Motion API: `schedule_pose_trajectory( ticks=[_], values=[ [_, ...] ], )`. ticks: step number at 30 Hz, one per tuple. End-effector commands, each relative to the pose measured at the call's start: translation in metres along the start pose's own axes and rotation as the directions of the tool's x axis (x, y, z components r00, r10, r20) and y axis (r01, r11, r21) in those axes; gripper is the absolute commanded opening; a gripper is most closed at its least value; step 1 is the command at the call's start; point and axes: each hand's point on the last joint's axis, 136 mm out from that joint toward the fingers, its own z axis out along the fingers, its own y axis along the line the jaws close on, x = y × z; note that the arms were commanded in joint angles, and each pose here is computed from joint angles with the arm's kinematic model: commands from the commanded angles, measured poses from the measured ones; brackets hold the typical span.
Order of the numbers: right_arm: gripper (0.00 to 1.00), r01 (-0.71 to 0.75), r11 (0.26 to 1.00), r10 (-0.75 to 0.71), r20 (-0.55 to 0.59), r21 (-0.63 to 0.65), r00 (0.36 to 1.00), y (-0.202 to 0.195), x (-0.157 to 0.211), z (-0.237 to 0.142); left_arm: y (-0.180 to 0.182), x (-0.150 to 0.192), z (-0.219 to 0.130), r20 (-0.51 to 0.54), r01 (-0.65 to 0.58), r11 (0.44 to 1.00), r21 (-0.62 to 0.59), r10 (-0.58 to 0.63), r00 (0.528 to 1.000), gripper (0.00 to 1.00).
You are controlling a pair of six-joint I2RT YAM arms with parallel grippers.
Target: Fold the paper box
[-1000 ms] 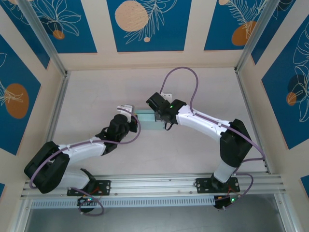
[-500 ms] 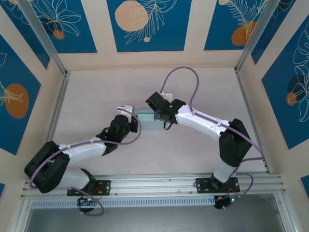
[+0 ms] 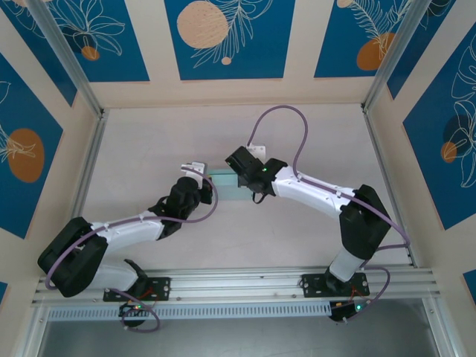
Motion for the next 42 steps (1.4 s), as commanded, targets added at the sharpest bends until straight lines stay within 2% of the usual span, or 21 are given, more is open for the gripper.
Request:
schedule_pose_trajectory(
  ticks=[1,9,17,22,27,31,34,38,42],
  values=[
    [0.00,0.016,0.996,-0.021,-0.047,-0.092,0.999,0.020,0.026,0.006,-0.036,-0.012,-0.004,0.022,-0.022,0.992,0.126,0.019,1.000,0.00],
    [0.00,0.068,0.995,-0.072,-0.052,-0.073,0.996,0.017,0.045,0.014,-0.036,-0.011,-0.005,0.013,-0.020,0.991,0.132,0.018,1.000,0.00],
    [0.00,0.143,0.989,-0.143,-0.001,-0.046,0.990,0.021,0.052,0.009,-0.046,-0.020,-0.017,-0.021,0.010,0.980,0.197,-0.006,1.000,0.01],
    [0.00,0.153,0.988,-0.153,0.008,-0.033,0.988,0.021,0.052,0.009,-0.055,-0.027,-0.028,-0.063,0.027,0.965,0.262,-0.010,0.998,0.22],
    [0.00,0.143,0.990,-0.143,0.007,-0.016,0.990,0.018,0.050,0.007,-0.056,-0.032,-0.044,-0.117,0.084,0.944,0.319,-0.049,0.992,0.49],
    [0.00,0.143,0.990,-0.143,0.006,-0.013,0.990,0.019,0.049,0.005,-0.052,-0.042,-0.059,-0.132,0.117,0.942,0.314,-0.079,0.988,0.54],
    [0.00,0.151,0.989,-0.151,0.003,0.005,0.989,0.018,0.047,0.004,-0.045,-0.044,-0.063,-0.183,0.157,0.945,0.286,-0.107,0.977,0.57],
    [0.00,0.155,0.986,-0.155,-0.008,0.062,0.988,0.012,0.043,0.001,-0.036,-0.033,-0.058,-0.249,0.230,0.939,0.254,-0.166,0.954,0.62],
    [0.00,0.148,0.985,-0.148,-0.016,0.087,0.989,0.009,0.040,-0.002,-0.031,-0.023,-0.055,-0.277,0.321,0.910,0.261,-0.248,0.928,0.66]
  ],
)
